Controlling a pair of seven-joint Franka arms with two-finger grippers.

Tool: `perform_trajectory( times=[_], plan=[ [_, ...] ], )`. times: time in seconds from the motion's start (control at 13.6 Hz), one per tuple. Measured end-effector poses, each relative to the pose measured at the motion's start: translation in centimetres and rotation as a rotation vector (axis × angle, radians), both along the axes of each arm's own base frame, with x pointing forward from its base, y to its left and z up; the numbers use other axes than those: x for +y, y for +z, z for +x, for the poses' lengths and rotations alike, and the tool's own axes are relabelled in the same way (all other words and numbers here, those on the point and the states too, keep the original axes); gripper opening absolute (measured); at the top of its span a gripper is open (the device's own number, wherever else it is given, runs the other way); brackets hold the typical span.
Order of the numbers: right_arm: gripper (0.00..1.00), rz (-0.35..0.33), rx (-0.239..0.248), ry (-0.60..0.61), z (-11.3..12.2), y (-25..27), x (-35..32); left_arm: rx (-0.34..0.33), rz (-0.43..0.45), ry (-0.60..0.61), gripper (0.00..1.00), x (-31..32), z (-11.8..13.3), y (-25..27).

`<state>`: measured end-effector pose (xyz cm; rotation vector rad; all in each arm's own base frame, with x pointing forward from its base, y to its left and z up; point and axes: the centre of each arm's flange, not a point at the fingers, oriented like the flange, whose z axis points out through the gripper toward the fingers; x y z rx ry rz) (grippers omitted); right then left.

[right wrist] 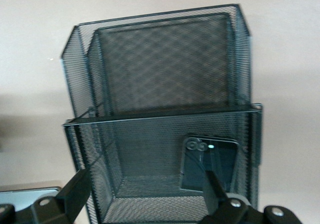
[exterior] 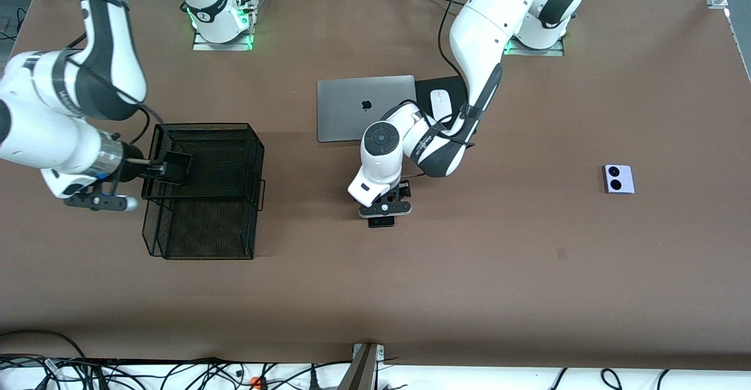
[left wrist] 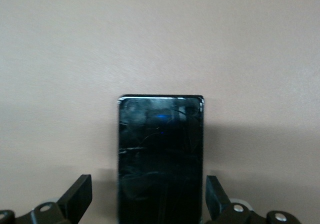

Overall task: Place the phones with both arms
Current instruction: 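Set the tall phone mid-table with the left gripper while the right withdraws, then grasp the tall phone with the right gripper while the left grasps the white phone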

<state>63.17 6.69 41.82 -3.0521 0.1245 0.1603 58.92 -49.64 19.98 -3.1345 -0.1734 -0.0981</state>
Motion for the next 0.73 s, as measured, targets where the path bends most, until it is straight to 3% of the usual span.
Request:
perform_trajectory(
  times=[0.29, 0.73],
  plan=[
    [1.0, -0.019, -0.025, -0.011, 0.5, 0.3, 6.6, 0.06, 0.062, -0.06, 1.0, 4.7, 1.3, 2.3],
    [1.0, -0.085, -0.088, 0.04, 0.1, -2.2, 25.2, 0.183, 0.112, -0.183, 1.0, 18.7, 2.5, 2.7]
  ],
)
